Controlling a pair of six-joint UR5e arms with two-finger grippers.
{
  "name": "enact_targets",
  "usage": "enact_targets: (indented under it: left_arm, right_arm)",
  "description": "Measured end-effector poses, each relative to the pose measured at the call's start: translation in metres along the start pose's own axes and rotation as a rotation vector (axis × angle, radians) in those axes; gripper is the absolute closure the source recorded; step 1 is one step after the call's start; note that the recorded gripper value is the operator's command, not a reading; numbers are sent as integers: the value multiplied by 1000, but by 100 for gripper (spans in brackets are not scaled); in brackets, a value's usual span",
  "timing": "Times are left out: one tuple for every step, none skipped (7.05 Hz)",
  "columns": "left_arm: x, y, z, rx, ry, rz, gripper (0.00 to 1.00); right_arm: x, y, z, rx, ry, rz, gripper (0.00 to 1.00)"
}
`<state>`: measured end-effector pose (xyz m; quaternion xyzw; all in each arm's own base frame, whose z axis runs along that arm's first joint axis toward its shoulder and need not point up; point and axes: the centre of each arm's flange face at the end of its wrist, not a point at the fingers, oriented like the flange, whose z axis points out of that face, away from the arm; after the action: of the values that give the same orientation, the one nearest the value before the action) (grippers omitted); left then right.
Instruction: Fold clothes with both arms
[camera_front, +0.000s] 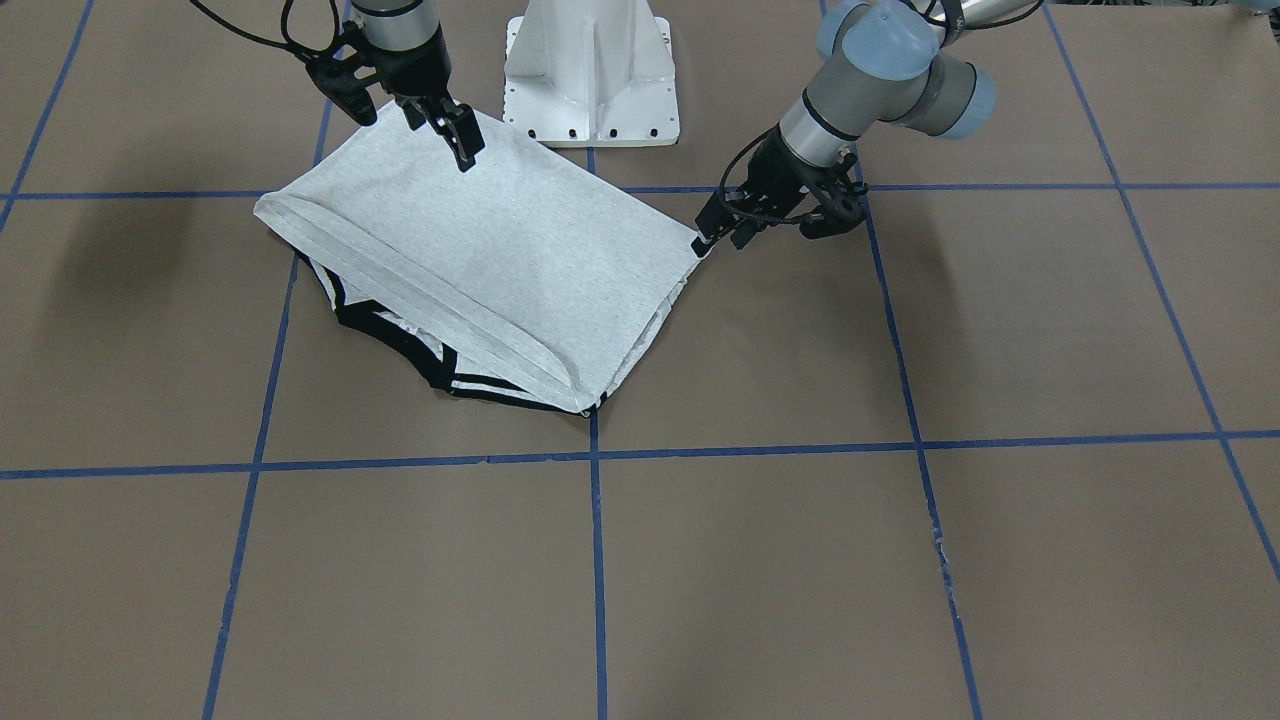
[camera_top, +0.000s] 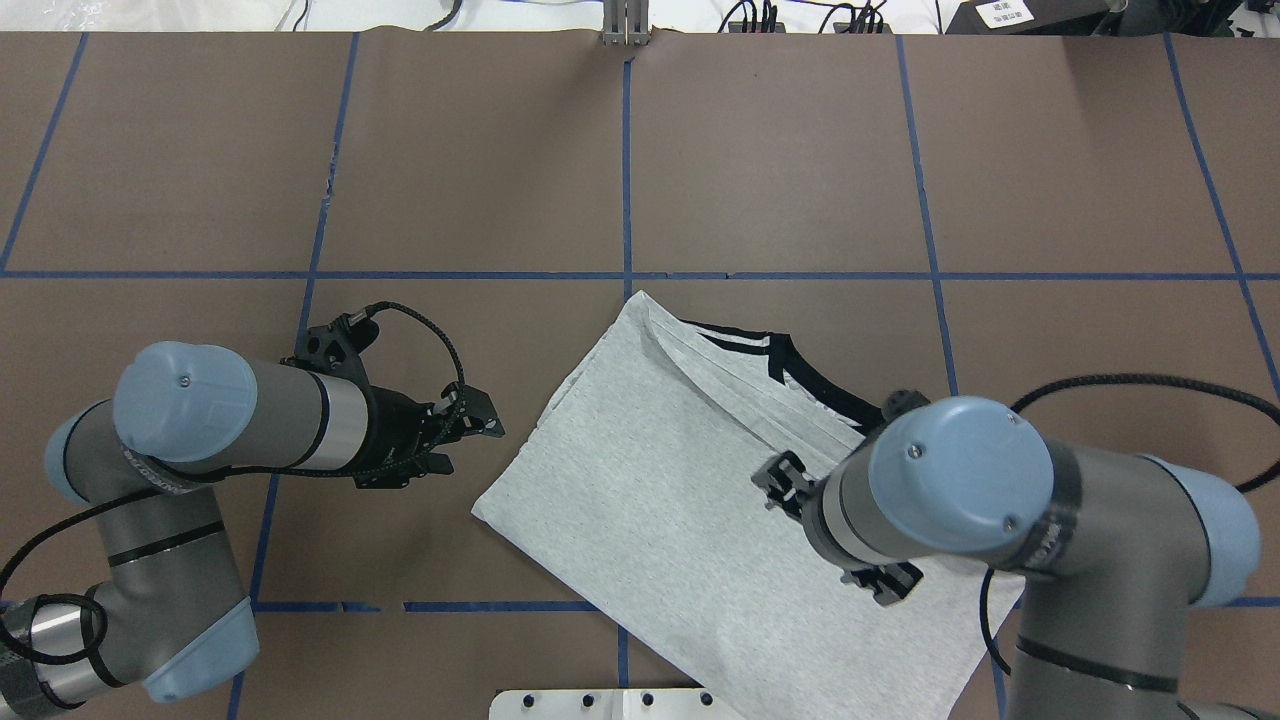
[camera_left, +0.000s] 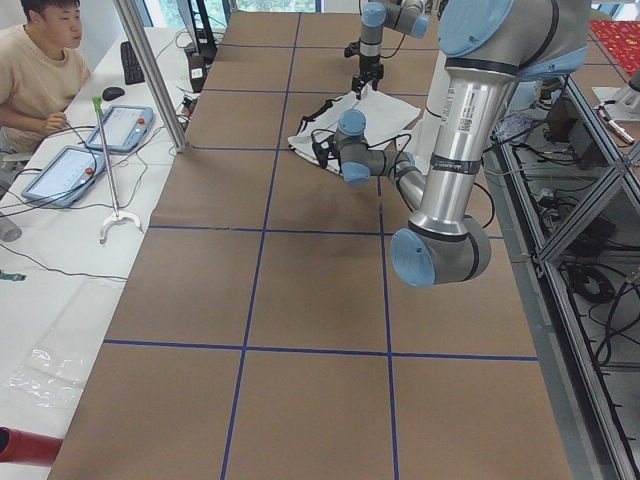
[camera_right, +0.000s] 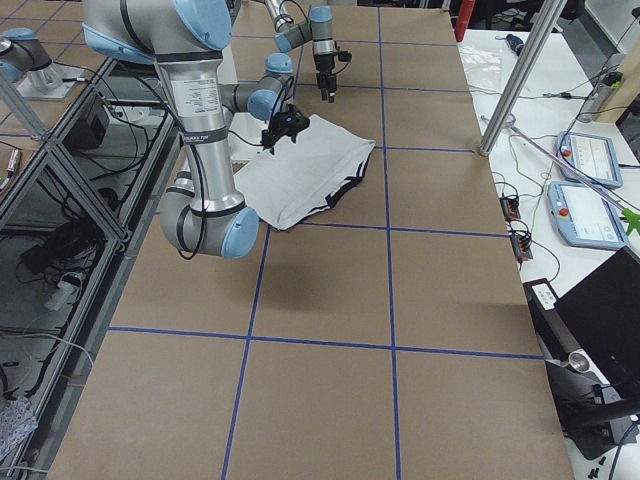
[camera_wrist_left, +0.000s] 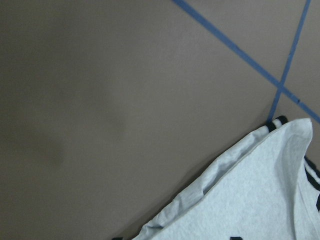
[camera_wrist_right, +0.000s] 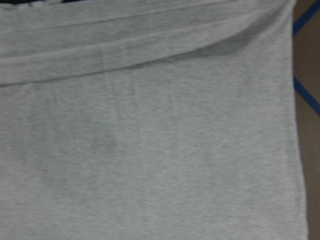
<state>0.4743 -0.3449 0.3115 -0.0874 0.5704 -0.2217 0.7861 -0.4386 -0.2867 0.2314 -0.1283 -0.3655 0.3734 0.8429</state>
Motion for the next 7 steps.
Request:
enact_targets:
  left_arm:
    - [-7, 8, 16, -13, -33, -12, 25]
    - [-9, 12, 27, -19, -49, -16, 29]
    - [-5, 15, 31, -23, -51, -16, 30]
    - [-3, 17, 32, -25, -51, -17, 32]
    - [-5, 18, 35, -23, -60, -19, 34]
    - [-8, 21, 40, -26, -75, -20, 37]
    - [-10, 27, 44, -33, -84, -18, 44]
  right_arm:
    - [-20, -21, -7, 46, -39, -24, 0]
    - [-32, -39, -14, 79, -63, -57, 0]
    - [-40, -56, -22, 101, -89, -78, 0]
    - [-48, -69, -23, 113, -112, -90, 0]
    - [-54, -76, -18, 118, -125, -95, 0]
    - [-57, -79, -12, 120, -130, -95, 0]
    - [-59, -80, -9, 121, -131, -95, 0]
